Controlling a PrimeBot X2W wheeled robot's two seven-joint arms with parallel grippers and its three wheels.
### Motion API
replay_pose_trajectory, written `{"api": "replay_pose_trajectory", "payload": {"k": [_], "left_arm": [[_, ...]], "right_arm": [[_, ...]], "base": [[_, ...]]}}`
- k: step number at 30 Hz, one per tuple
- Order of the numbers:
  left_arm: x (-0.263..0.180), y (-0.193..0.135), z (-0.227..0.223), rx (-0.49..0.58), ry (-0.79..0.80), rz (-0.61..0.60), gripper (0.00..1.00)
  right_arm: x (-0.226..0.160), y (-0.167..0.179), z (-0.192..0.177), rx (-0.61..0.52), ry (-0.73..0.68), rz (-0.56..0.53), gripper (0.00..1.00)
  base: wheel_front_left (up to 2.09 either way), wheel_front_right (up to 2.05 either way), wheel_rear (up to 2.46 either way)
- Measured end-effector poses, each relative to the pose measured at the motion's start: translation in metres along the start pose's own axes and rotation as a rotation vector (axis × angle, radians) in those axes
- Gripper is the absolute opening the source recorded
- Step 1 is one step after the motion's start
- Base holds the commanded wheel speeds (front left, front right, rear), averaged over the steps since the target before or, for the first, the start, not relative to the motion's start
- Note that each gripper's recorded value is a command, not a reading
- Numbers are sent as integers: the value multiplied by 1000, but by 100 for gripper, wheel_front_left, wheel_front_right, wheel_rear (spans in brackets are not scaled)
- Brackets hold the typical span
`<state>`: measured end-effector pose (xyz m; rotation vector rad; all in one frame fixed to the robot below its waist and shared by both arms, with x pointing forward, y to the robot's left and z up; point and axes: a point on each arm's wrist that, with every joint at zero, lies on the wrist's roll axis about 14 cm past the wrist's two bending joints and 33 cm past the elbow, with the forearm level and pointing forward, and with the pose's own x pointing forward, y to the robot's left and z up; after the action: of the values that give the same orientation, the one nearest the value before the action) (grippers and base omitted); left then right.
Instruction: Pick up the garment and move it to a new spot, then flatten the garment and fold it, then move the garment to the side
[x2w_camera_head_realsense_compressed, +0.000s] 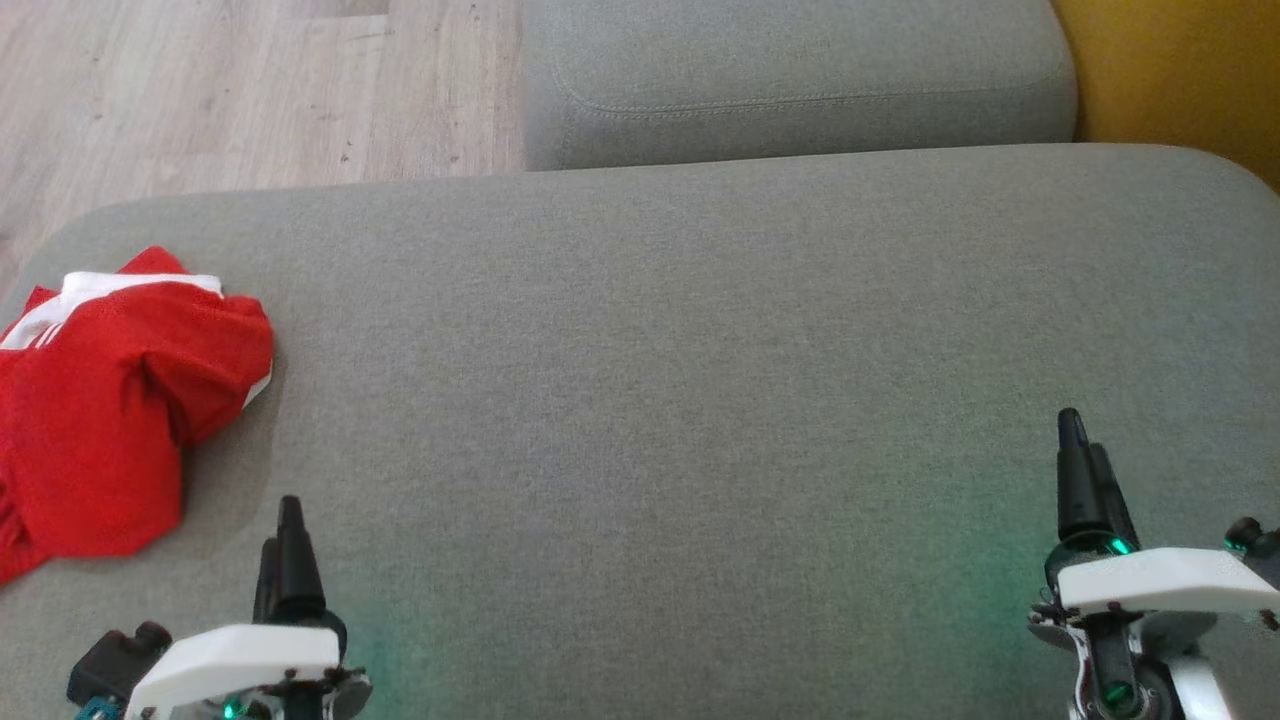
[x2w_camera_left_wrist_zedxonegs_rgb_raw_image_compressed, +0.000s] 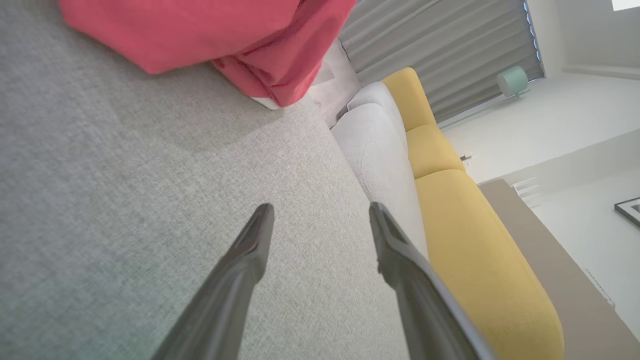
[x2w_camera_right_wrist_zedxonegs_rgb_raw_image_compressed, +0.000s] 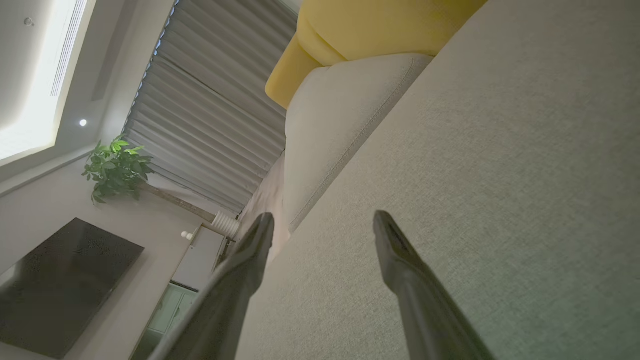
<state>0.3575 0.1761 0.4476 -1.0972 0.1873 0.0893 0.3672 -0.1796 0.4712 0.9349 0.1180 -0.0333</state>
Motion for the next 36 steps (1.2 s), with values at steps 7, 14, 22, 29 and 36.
{"api": "replay_pose_trajectory", "payload": {"k": [7,14,22,29,36], "left_arm": [[0,-2,-3,91,4,-9,100],[-1,-3,-1,191,-8,-15,100],[-2,-5,1,308,-20,-26,100],[-3,-5,-5,414,-5,-37,100],[-4,0,-8,517,5,-34,100]], "right_arm": [[0,1,1,-91,-7,4,100],[1,4,-2,-186,-4,18,100],[2,10,-9,-281,6,40,100],[1,9,-15,-375,20,45,100],[0,10,-20,-472,27,62,100]], "base": [[0,0,0],[0,0,0],[0,0,0],[0,0,0],[0,0,0]]}}
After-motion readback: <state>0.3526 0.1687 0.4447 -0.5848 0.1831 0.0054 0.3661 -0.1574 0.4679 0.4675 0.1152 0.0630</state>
